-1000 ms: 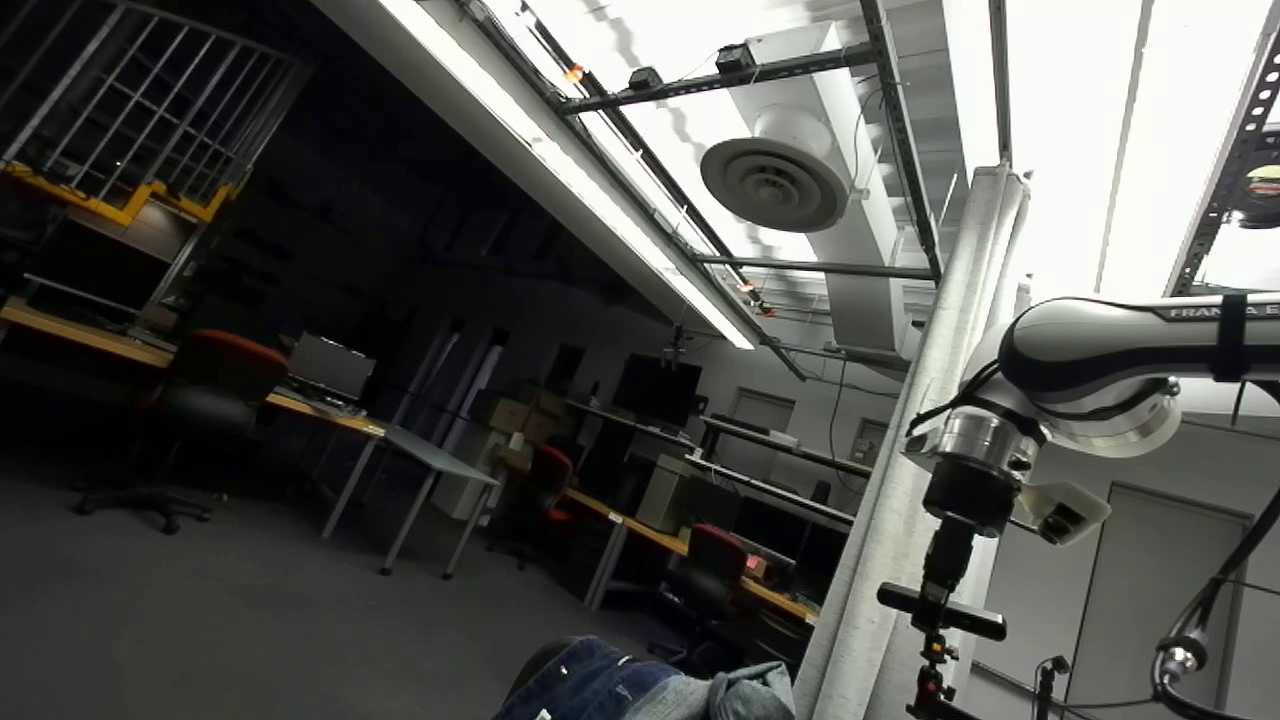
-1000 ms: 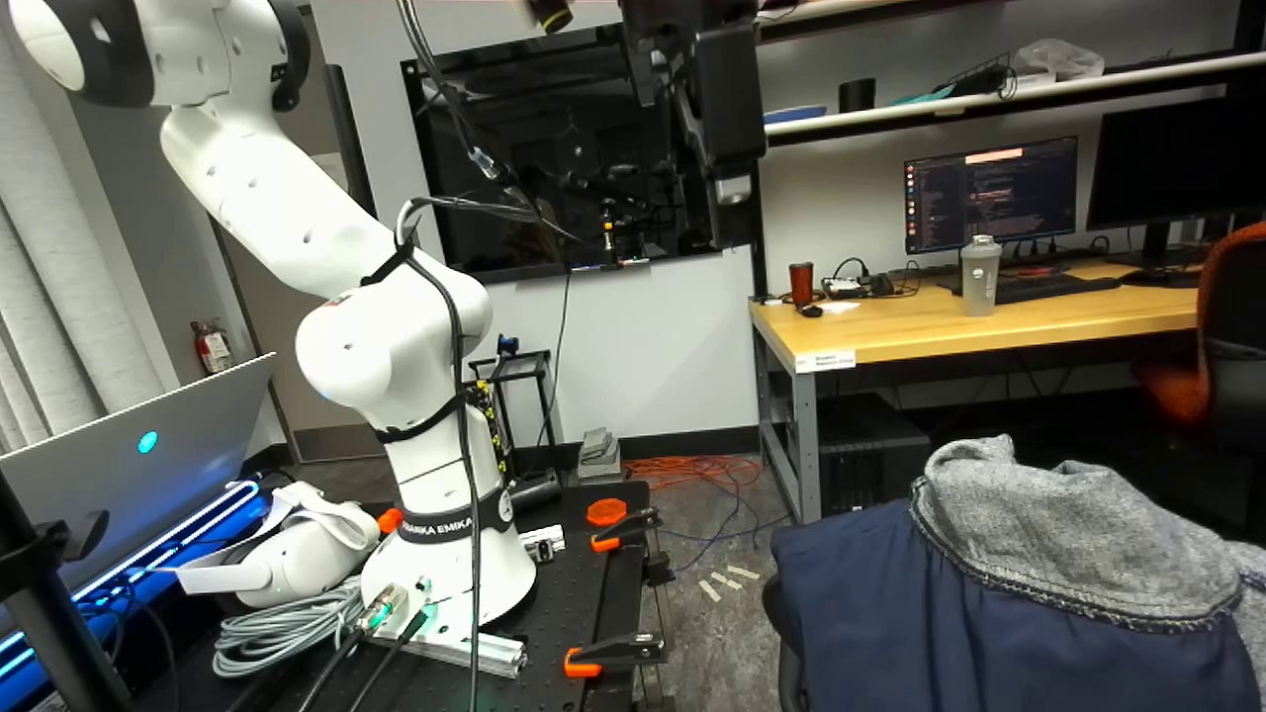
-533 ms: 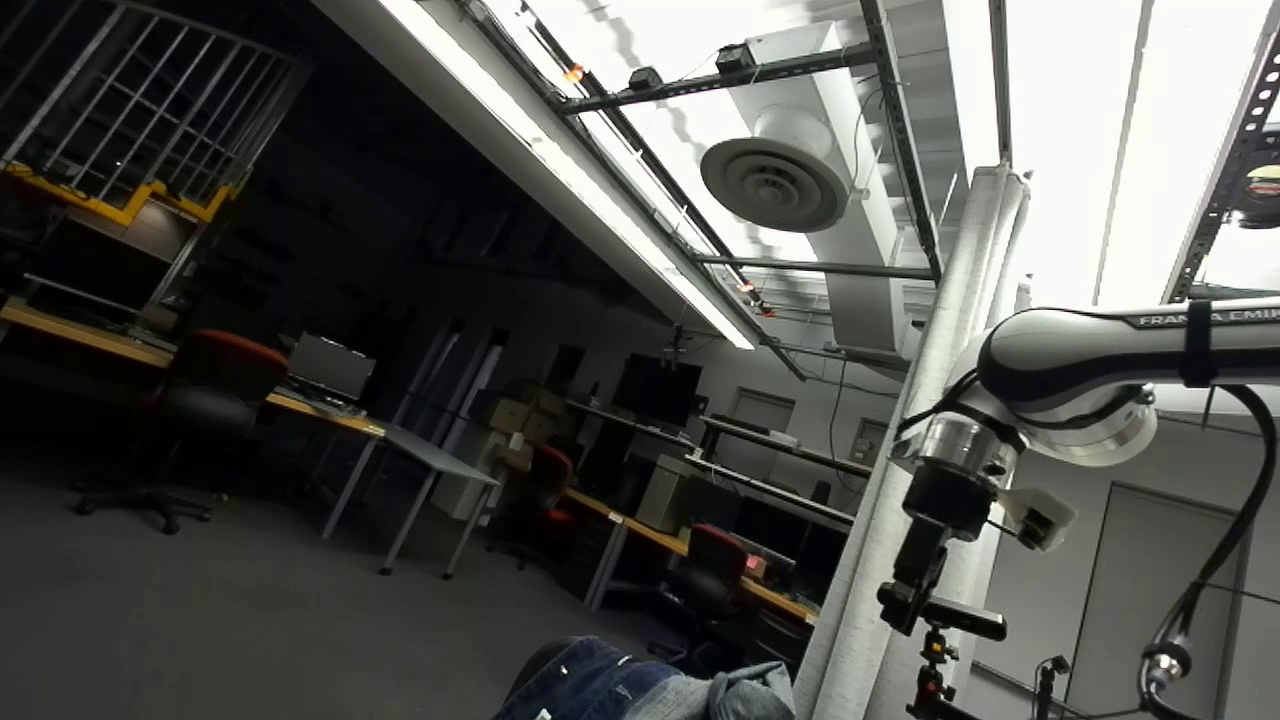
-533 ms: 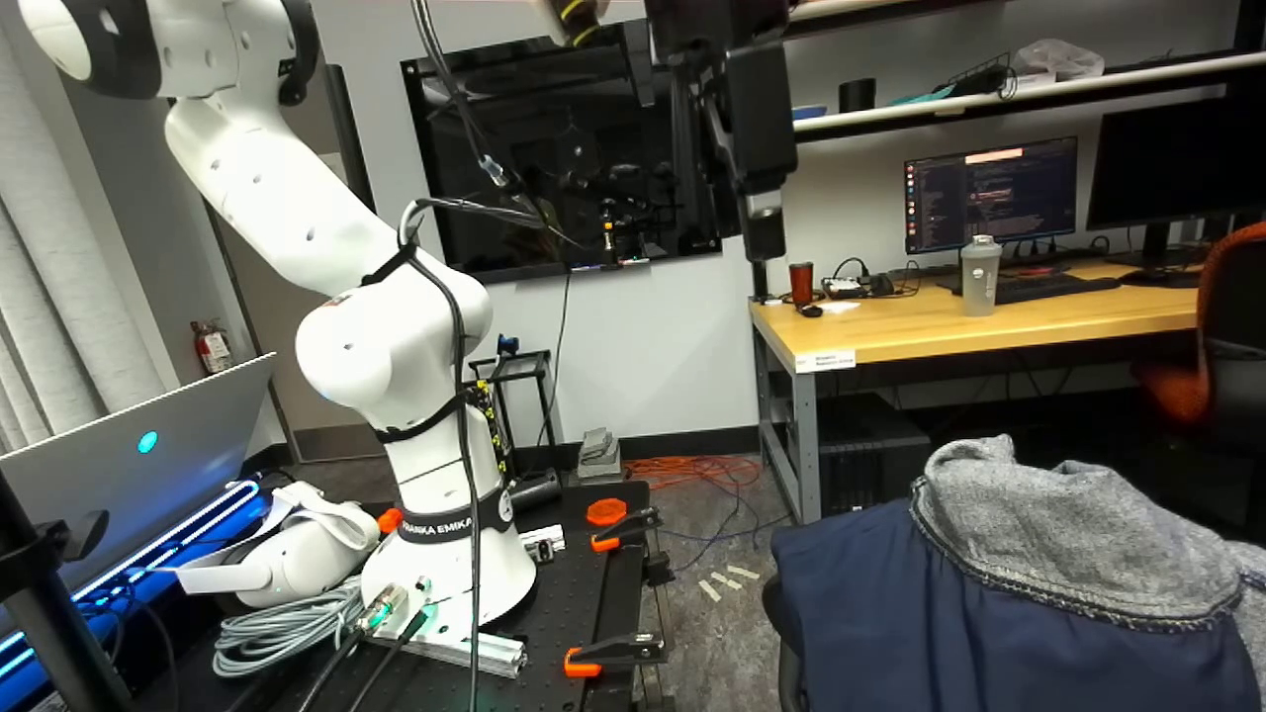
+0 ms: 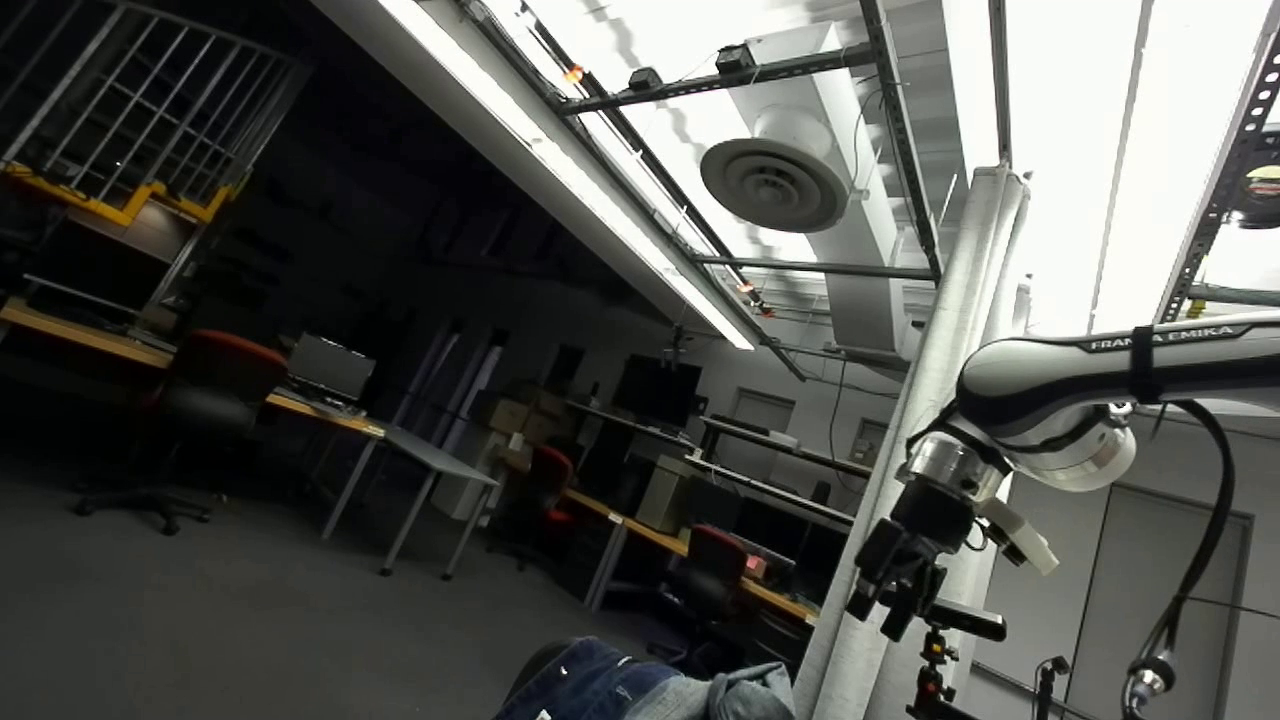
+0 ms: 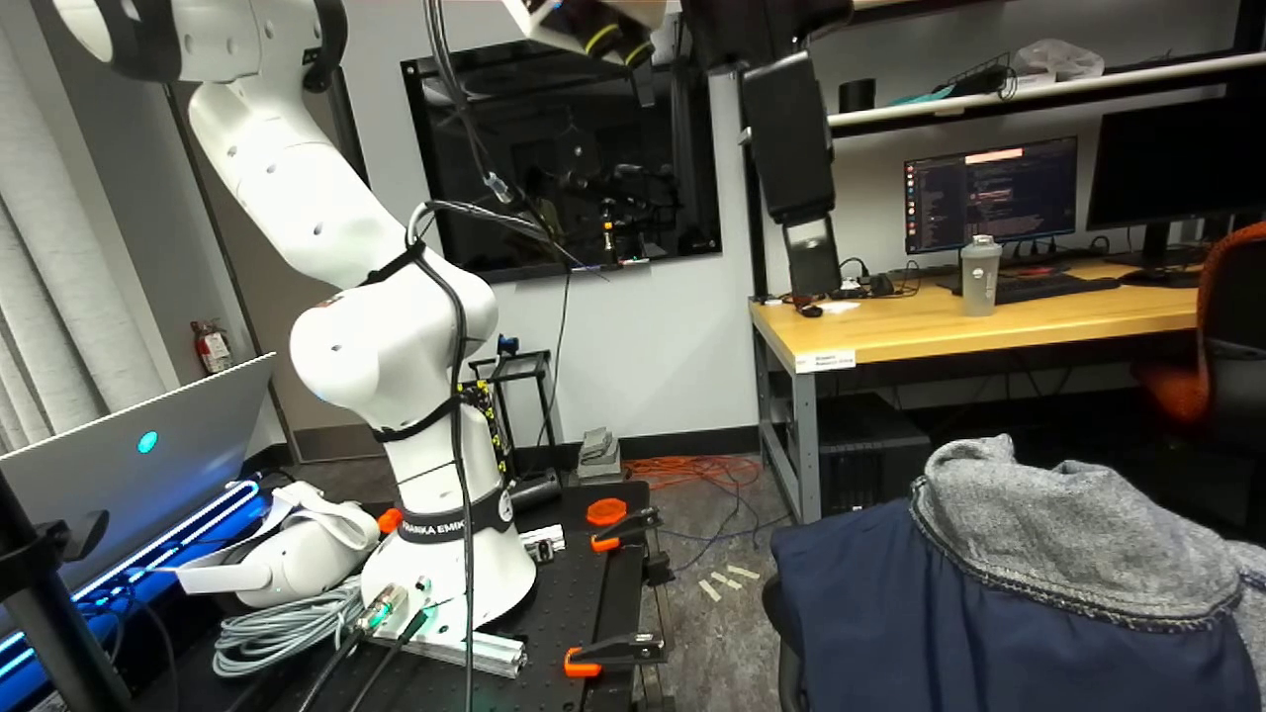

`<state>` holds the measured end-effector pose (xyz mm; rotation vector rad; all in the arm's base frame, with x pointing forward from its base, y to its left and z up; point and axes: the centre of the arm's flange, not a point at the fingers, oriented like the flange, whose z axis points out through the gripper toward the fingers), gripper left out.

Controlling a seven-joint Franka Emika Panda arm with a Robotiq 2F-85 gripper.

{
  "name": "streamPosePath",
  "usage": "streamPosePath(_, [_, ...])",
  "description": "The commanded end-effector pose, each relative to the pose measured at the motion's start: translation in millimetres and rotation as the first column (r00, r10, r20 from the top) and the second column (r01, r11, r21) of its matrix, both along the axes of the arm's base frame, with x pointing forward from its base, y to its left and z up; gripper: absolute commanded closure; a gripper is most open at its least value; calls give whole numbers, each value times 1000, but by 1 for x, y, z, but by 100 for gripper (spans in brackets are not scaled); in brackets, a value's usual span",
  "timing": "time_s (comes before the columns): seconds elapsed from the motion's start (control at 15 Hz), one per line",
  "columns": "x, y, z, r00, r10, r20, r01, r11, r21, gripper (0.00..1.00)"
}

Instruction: Drop the coat onto the seat of the chair

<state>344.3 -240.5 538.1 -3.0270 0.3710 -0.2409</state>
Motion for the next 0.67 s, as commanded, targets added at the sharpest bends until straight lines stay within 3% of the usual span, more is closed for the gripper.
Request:
streamPosePath(0.0, [12, -21, -4, 984, -168, 54, 167, 986, 27, 0])
streamPosePath(0.6, [61, -38, -36, 918, -359, 167, 365, 931, -3, 0])
